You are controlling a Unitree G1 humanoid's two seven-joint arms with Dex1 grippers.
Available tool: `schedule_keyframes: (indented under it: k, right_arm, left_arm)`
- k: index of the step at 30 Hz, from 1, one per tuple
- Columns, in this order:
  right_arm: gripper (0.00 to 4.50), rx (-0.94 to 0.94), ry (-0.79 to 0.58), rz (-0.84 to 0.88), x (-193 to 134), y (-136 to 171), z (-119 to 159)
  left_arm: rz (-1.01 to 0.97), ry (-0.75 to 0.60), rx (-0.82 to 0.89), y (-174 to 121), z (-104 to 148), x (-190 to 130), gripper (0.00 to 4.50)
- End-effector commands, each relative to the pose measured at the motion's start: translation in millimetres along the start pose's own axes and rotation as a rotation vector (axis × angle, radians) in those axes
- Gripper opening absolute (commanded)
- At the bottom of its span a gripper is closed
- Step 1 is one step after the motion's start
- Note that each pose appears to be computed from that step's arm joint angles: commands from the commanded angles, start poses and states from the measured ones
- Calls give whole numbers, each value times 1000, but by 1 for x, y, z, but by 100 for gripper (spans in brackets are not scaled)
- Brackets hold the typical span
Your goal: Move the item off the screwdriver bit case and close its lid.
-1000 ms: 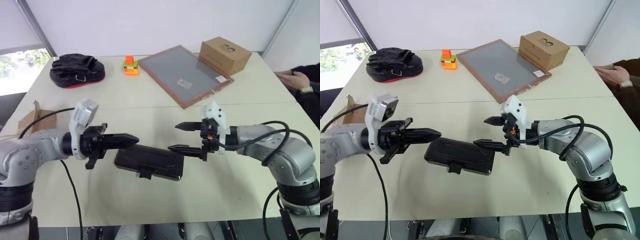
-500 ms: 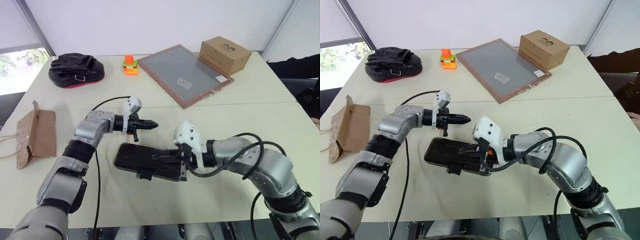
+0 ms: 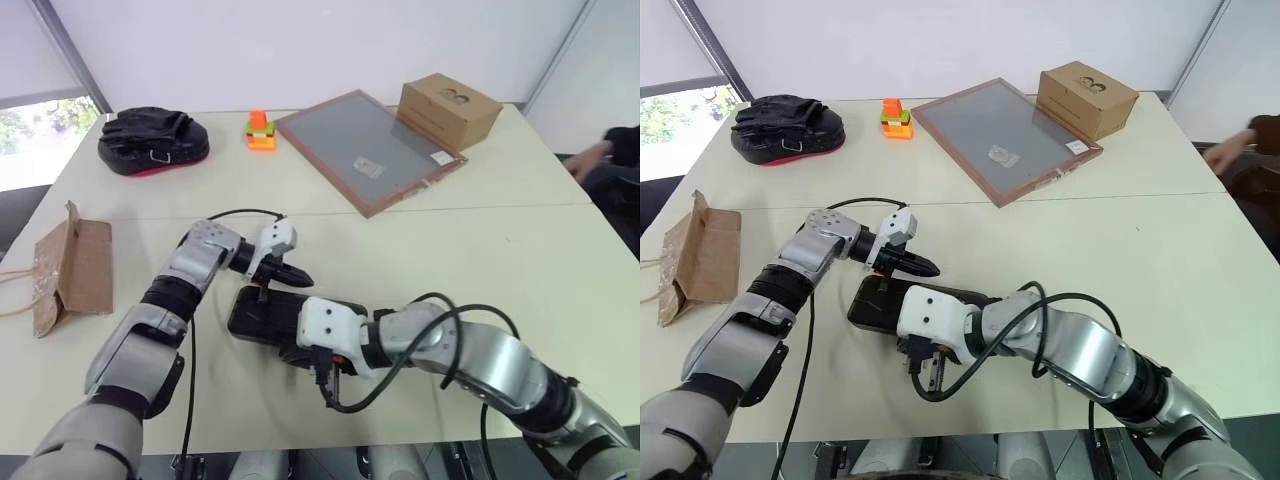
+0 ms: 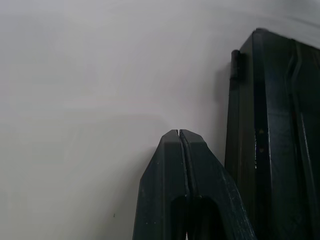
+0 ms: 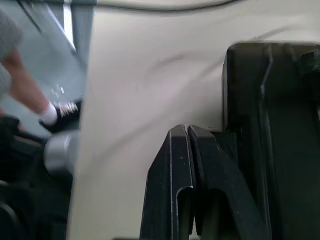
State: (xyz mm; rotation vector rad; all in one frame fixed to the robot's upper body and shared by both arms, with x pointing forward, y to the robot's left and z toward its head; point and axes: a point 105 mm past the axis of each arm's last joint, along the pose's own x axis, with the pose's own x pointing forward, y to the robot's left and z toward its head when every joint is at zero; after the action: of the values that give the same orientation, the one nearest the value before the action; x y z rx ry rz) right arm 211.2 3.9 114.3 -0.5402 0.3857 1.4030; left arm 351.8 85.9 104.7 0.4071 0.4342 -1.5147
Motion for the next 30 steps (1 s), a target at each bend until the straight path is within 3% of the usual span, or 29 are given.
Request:
schedule_keyframes:
  k: [1,9,30]
  right_arm:
    - [5,-75,37,-61,5,-8,-2]
    - [5,-201,182,-188,3,-34,-20]
    - [5,-177,217,-394,2,-62,1]
  left_arm:
    - [-26,33,68,-3,7,-5,0]
    - [-104,99,90,-18,-4,1,0]
    - [-289,126,85,-58,-18,49,0]
